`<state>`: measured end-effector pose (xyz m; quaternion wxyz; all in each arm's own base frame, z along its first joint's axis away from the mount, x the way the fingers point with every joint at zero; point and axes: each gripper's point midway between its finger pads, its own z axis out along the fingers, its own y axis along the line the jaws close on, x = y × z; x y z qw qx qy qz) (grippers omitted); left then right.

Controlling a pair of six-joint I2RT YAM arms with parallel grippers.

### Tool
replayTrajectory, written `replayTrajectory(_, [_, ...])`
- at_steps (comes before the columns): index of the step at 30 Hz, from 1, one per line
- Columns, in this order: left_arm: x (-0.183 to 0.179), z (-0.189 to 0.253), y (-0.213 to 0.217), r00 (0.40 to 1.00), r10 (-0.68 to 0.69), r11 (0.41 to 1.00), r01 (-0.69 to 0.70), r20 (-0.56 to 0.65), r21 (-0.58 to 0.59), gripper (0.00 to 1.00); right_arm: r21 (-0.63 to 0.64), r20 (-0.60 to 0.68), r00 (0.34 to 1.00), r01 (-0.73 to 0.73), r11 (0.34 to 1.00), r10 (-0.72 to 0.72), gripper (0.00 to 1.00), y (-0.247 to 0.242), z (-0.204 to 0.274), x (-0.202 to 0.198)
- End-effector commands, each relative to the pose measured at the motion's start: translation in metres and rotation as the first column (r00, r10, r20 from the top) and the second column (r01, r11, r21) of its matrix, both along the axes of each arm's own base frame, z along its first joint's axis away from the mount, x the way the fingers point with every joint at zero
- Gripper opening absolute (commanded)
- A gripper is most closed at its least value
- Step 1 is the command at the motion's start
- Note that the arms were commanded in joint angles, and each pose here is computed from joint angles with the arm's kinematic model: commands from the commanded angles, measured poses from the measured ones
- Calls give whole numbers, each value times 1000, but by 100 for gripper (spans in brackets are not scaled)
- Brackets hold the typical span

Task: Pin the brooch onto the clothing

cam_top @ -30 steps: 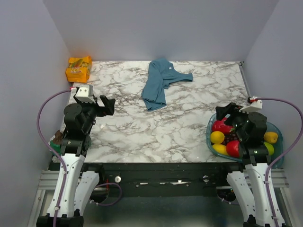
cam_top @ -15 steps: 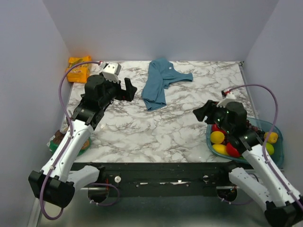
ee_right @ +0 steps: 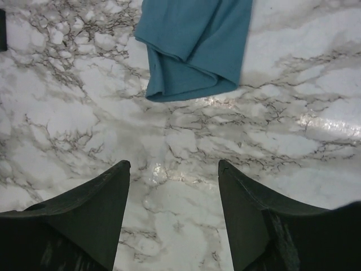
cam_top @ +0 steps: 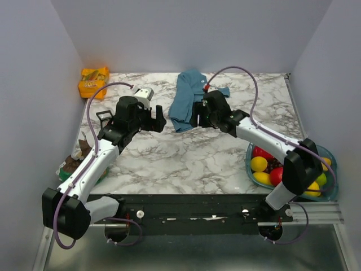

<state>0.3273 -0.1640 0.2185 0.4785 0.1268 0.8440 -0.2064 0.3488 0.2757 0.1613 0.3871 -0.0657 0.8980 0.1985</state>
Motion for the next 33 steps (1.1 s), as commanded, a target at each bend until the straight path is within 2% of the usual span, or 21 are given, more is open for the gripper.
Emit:
replayTrajectory(1, [9,15,17,996,78,997,-78,34,8,99,-96,62,998,11,995,-5,72,19,11,37])
replayTrajectory(3, [16,17,34,992,126,991,-124,26,-59,99,-112,67,998,-7,994,14,72,31,20,51])
replayTrajectory(5, [22,20,48,985,173,977,-171,6,-128,99,-166,11,1000,-27,986,30,72,40,-7,57])
replayTrajectory(6, [23,22,51,986,167,974,-165,1,-157,99,-151,41,998,-32,988,38,71,50,10,67])
replayTrajectory(7, [28,23,67,977,211,963,-209,-4,-168,99,-185,7,999,-39,982,41,71,56,-12,72])
replayTrajectory(10, [30,26,80,967,253,952,-250,-1,-176,99,-195,9,998,-63,979,66,71,75,-6,85])
replayTrajectory(11, [31,28,83,965,262,950,-257,6,-178,99,-239,-50,996,-79,968,69,71,77,-34,84])
replayTrajectory(12, [30,28,84,964,265,949,-259,8,-178,99,-249,-61,995,-86,965,73,71,81,-39,87])
replayTrajectory(13, [30,29,85,964,266,949,-260,12,-178,99,-228,-27,997,-77,971,73,71,92,-22,95])
replayTrajectory(14, [30,30,85,964,266,949,-259,14,-180,99,-272,-88,994,-89,958,68,71,92,-50,93])
replayTrajectory(16, [30,30,84,965,261,949,-254,10,-185,99,-274,-71,995,-81,958,64,71,102,-47,100])
replayTrajectory(22, [31,32,82,972,237,945,-230,-1,-233,99,-282,-137,989,-95,955,58,71,112,-83,97])
replayTrajectory(32, [30,32,78,977,210,942,-207,-16,-265,99,-356,-184,983,-85,930,19,70,102,-122,95])
replayTrajectory(33, [31,32,78,977,211,941,-208,-16,-268,99,-355,-182,983,-84,931,20,67,102,-120,96])
